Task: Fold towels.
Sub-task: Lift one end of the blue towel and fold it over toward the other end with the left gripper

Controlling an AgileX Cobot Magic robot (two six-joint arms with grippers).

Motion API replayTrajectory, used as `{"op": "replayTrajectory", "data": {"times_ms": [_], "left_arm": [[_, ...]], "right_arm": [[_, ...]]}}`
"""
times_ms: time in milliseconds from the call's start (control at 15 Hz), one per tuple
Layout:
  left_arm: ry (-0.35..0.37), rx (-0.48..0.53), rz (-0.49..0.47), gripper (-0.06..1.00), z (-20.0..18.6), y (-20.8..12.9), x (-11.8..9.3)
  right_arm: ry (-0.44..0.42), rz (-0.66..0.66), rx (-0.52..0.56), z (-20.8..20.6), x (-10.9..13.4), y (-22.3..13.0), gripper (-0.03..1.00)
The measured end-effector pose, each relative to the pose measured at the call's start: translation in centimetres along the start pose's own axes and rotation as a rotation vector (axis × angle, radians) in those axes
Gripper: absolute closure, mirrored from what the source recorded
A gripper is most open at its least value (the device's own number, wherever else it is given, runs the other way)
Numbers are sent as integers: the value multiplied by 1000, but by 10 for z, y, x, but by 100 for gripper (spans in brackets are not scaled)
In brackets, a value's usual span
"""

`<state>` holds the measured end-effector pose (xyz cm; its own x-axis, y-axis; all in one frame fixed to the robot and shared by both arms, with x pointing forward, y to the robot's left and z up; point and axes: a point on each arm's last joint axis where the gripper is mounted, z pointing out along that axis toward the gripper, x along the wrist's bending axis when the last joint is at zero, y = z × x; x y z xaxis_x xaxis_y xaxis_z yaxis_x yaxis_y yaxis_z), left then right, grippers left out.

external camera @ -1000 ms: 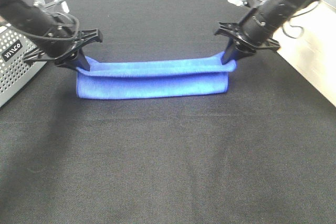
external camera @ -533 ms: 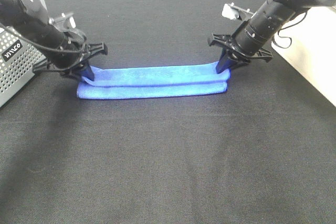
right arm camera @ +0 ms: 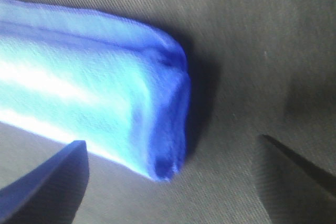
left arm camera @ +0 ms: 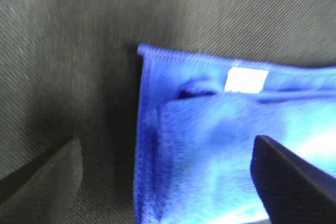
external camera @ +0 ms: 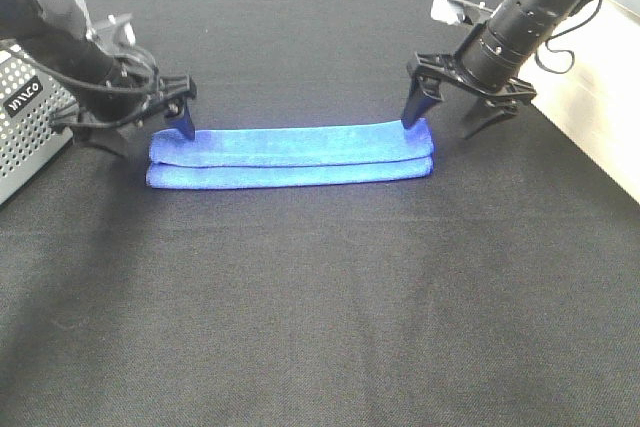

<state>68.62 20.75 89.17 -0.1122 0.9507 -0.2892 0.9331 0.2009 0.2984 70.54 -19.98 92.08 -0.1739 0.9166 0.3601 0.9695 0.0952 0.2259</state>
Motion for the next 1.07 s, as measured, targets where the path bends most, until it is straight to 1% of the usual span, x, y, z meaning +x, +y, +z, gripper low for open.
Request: {"op": "replayTrajectory", "data": {"times_ms": [133, 200, 267, 333, 400, 467, 600, 667, 733, 867, 933, 1000, 1067], "left_arm": [[-13, 24, -41, 12, 14, -4, 2], [-35, 13, -60, 12, 18, -4, 1], [-46, 10, -69, 15, 20, -3, 0], [-54, 5, -80, 22, 21, -3, 0], [-64, 3, -98, 32, 22, -3, -1], [-64, 3, -98, 32, 22, -3, -1], [-79, 15, -130, 62, 27, -5, -1], [-88, 15, -128, 80, 27, -5, -2], [-88, 15, -124, 88, 27, -5, -2], [-78, 14, -99, 88, 24, -5, -2], [-62, 14, -62, 88, 17, -3, -3], [-14, 4, 3, 88, -1, 0, -3], [31, -7, 36, 88, -17, 4, -3]], "right_arm": [[-7, -5, 1, 0, -1, 0, 17], [-11, -7, -3, 0, -1, 0, 17], [-11, -7, -3, 0, -1, 0, 17], [-11, -7, -4, 0, -1, 0, 17], [-11, -7, -6, 0, -1, 1, 17], [-11, -7, -6, 0, -1, 1, 17], [-13, -7, -13, 0, -1, 1, 17], [-15, -7, -21, 0, -1, 2, 17], [-15, -7, -21, 0, -1, 2, 17], [-15, -7, -21, 0, -1, 2, 17], [-15, -7, -21, 0, -1, 2, 17], [-15, -7, -22, 0, -1, 2, 17], [-15, -7, -22, 0, -1, 2, 17]]}}
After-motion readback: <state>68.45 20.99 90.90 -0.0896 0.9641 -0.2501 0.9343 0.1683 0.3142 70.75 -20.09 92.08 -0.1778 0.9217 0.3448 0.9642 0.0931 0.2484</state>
